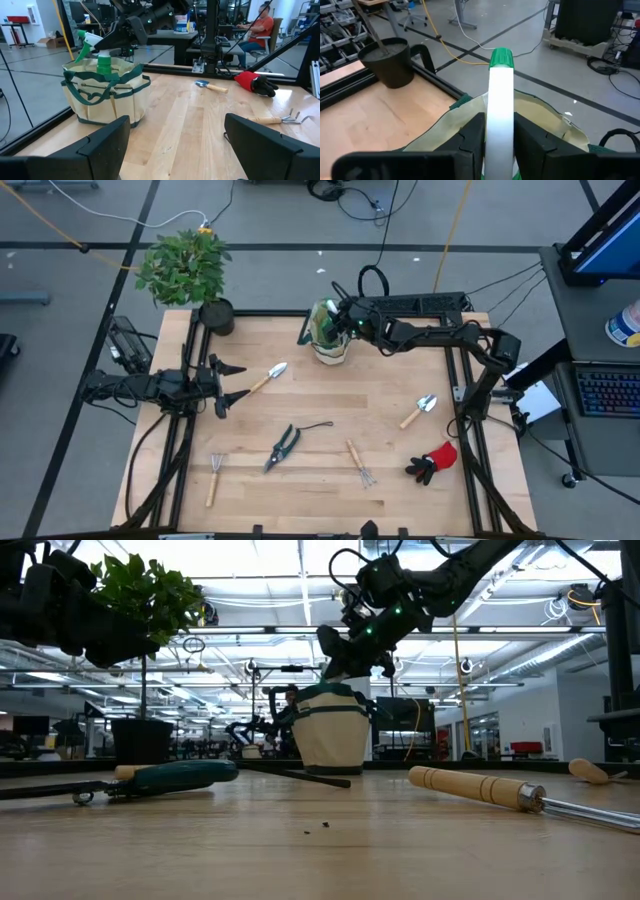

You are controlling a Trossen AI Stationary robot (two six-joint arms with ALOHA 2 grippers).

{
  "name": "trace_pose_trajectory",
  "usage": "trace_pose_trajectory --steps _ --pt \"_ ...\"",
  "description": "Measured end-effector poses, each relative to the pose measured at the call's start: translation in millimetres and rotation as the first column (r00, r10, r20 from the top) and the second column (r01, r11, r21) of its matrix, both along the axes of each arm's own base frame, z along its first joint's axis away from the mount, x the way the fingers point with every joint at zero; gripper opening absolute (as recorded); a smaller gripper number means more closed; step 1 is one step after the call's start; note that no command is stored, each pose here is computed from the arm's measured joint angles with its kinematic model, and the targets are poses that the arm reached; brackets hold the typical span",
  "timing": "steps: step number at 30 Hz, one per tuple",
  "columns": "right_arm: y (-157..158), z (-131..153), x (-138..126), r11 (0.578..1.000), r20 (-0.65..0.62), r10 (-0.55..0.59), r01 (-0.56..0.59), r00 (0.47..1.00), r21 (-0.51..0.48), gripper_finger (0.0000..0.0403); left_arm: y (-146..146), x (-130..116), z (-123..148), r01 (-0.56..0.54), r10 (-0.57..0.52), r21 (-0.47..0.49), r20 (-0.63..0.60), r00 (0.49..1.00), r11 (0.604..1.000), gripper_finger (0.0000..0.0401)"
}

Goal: Pick & Place Garden tools in Gardening bag
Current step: Put the green spray bottle into the brown gardening bag, then put the red gloves into the brown gardening bag

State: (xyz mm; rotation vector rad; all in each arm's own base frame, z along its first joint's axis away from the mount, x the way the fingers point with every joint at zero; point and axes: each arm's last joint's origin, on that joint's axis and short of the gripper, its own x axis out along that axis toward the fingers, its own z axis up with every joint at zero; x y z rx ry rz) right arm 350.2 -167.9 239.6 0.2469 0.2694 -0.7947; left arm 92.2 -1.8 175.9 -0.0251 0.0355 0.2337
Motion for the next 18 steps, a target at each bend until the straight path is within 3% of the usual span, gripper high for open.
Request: trace_pose_trajectory --steps 18 --pt "-3.9 0.6 -1.6 1.000 0.000 -0.006 0.006 1.000 -0.009 0.0167 0.0 0.0 0.0 0.000 0.000 0.001 0.000 1.000 1.000 0.0333"
